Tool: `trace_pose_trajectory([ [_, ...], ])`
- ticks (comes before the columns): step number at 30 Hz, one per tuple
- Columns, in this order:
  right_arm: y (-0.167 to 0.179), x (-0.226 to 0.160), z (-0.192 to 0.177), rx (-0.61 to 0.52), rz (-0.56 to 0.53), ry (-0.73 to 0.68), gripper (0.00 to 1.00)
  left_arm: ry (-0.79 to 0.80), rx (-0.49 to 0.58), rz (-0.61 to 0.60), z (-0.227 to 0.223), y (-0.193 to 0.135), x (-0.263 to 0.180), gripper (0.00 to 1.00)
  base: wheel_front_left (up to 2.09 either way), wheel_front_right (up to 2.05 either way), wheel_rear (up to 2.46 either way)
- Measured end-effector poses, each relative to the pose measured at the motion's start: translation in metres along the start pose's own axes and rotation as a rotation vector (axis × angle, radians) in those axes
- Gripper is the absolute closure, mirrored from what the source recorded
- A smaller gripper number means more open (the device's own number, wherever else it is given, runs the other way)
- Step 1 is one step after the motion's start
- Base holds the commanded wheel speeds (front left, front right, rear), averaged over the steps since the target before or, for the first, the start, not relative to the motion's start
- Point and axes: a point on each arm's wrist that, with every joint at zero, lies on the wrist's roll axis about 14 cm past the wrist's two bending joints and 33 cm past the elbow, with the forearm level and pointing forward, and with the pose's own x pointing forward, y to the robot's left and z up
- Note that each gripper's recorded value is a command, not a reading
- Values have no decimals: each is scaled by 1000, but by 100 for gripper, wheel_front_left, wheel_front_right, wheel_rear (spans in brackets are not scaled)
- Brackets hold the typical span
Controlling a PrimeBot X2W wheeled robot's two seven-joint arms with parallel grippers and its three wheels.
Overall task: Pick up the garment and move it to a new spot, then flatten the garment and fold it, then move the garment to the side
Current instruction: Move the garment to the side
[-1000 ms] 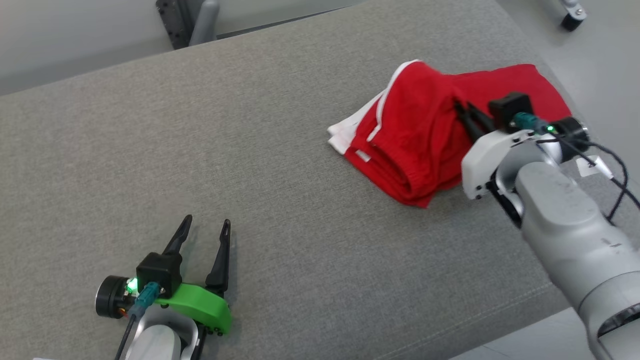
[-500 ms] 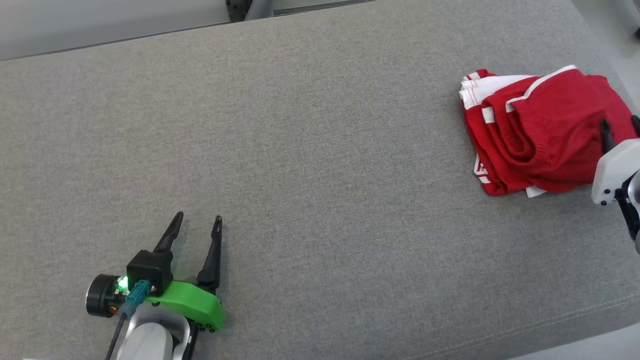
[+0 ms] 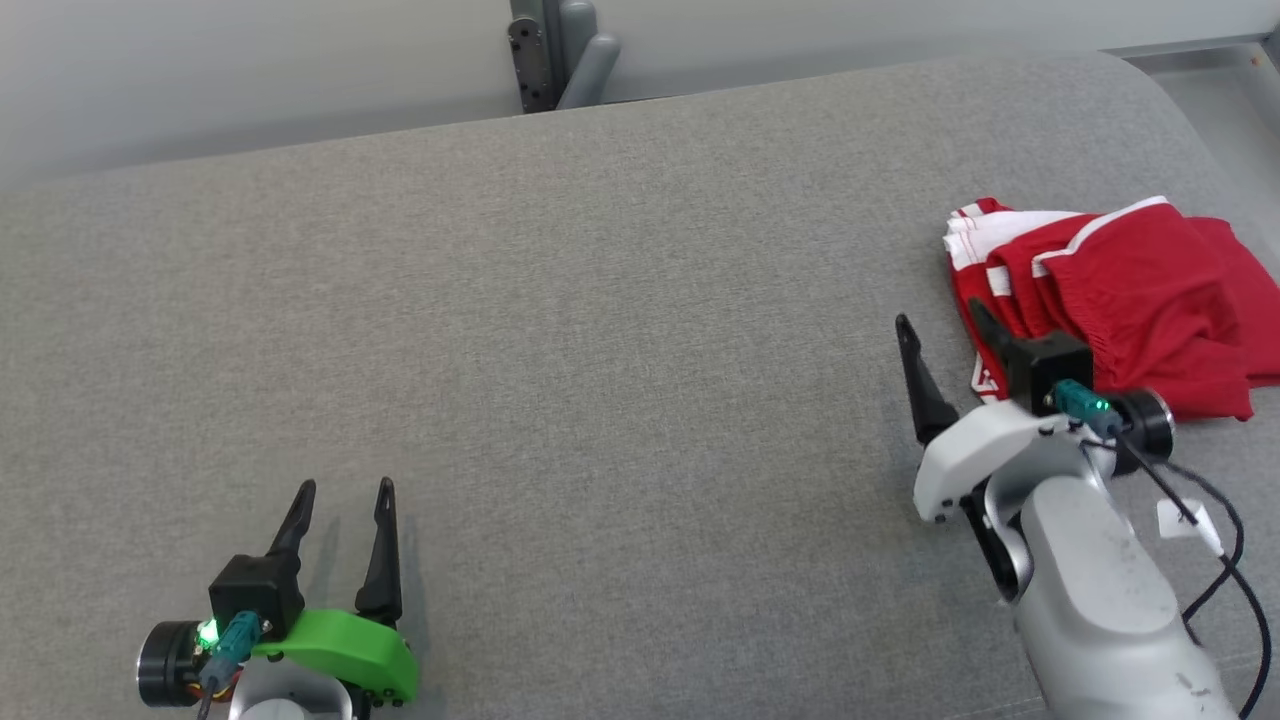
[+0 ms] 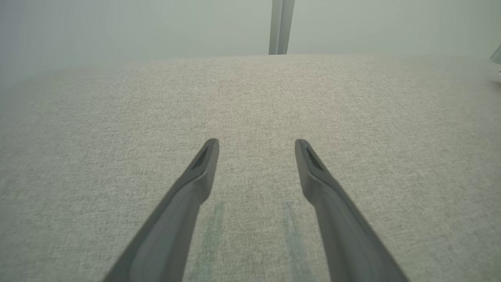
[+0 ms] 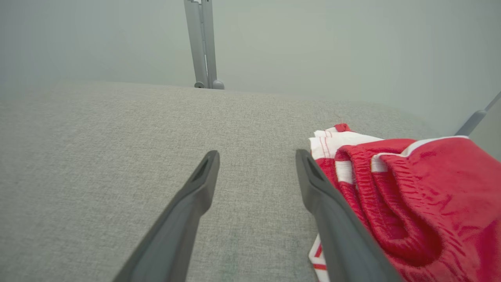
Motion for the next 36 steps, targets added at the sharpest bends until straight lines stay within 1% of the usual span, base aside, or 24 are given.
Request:
trace_pose_trajectory([
  [2,18,-7,-12,70,23,21,0,4,-2,26,-2,8,-8,0,0,0,0],
  [5,39,-17,-29,126,59,58,0,8,4,58,-3,17,-19,0,0,0,0],
  [8,53,-22,-35,153,84,69,0,4,1,100,-2,29,-29,0,0,0,0],
  [12,69,-28,-31,188,119,53,0,6,-5,151,-4,41,-44,0,0,0,0],
  [15,79,-30,-16,208,147,8,0,-14,-10,187,1,49,-52,0,0,0,0],
  [21,78,-42,-7,208,145,-24,0,-32,-10,214,5,53,-64,0,0,0,0],
  [24,69,-48,-8,180,122,-24,0,-48,-17,213,10,51,-64,0,0,0,0],
  [31,55,-56,-10,170,80,-24,0,-65,-25,204,15,48,-61,0,0,0,0],
  [36,52,-59,-15,171,70,-14,0,-59,-36,199,13,47,-60,0,0,0,0],
])
